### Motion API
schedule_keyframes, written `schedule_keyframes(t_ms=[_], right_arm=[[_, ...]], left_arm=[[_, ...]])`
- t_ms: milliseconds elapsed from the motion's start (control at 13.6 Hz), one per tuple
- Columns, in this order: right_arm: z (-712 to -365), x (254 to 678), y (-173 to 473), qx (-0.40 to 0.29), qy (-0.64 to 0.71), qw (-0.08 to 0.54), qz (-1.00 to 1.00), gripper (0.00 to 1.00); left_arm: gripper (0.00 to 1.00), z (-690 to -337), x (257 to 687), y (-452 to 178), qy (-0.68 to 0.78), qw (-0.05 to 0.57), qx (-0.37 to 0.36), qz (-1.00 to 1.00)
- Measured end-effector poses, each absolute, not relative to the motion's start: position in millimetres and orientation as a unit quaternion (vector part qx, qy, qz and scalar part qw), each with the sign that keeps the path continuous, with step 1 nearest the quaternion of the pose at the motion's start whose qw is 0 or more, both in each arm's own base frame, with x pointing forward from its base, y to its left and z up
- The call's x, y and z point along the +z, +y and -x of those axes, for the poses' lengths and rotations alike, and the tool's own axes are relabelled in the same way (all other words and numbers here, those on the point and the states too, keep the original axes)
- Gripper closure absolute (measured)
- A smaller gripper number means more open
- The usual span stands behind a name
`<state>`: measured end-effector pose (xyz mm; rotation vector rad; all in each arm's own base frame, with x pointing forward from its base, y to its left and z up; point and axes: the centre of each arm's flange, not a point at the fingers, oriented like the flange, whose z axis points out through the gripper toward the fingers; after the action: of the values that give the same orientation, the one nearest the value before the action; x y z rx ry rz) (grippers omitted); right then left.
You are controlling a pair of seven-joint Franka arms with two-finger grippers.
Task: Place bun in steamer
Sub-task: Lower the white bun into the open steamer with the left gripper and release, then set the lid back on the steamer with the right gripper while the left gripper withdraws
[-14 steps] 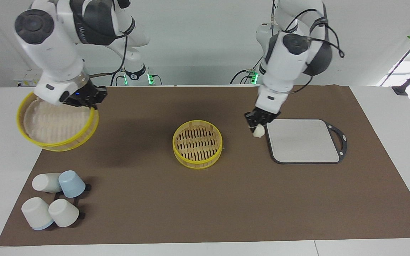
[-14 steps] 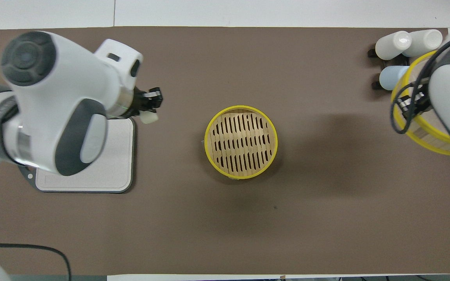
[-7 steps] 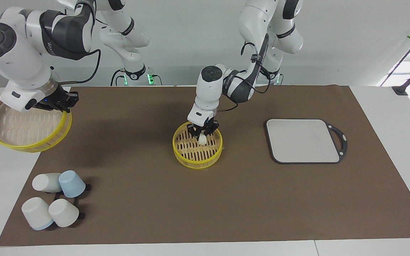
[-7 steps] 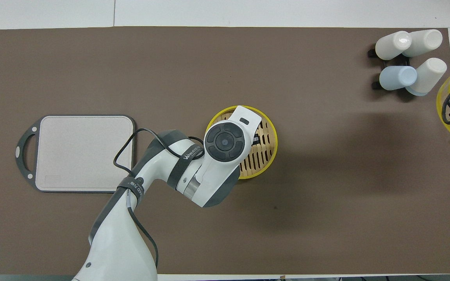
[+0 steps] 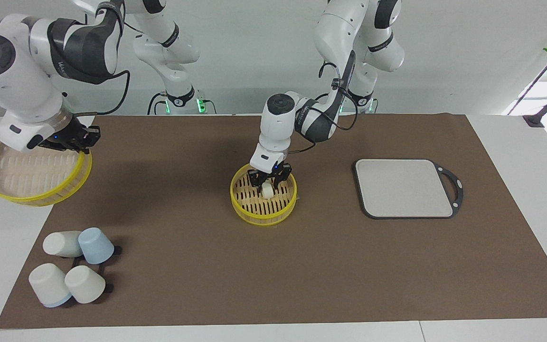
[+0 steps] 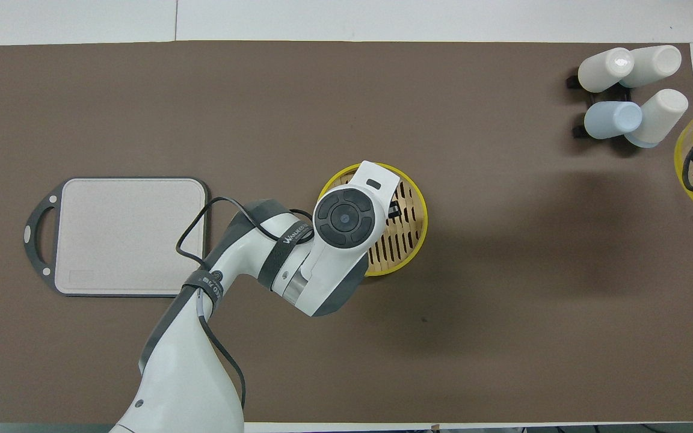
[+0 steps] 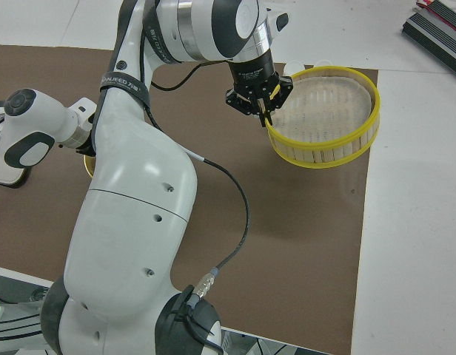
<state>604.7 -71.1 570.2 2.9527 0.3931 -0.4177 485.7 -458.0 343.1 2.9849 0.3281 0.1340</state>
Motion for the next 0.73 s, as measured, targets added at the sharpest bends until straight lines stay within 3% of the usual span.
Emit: schedule_keyframes(t_ms=[147,294,440,587,734], right_arm=[[-605,571,-63,-0.137,0.138,0.066,-0.979,0.91],[-606,572,-46,-0.132,0.151,0.055,-0.978,0.91],[-610,573,8,-0.108,0.145,0.027,-0.983,0.91],[-611,569,127,-0.057,0.107,0.016,-0.993,0.91],[-590,544,263,-0.016,0.069,-0.007,-0.997,0.91]], left_arm=[[0.01,-500,391,-427,0.129,0.062,0.036,-0.989],[0.0,-522,460,-355,0.127,0.047,0.014,-0.991],[0.0,-541,538,-232,0.109,0.044,-0.002,-0.993],[0.0,-539,584,-114,0.069,0.046,-0.013,-0.996],[0.0,-536,595,-41,0.024,0.041,-0.018,-0.999]])
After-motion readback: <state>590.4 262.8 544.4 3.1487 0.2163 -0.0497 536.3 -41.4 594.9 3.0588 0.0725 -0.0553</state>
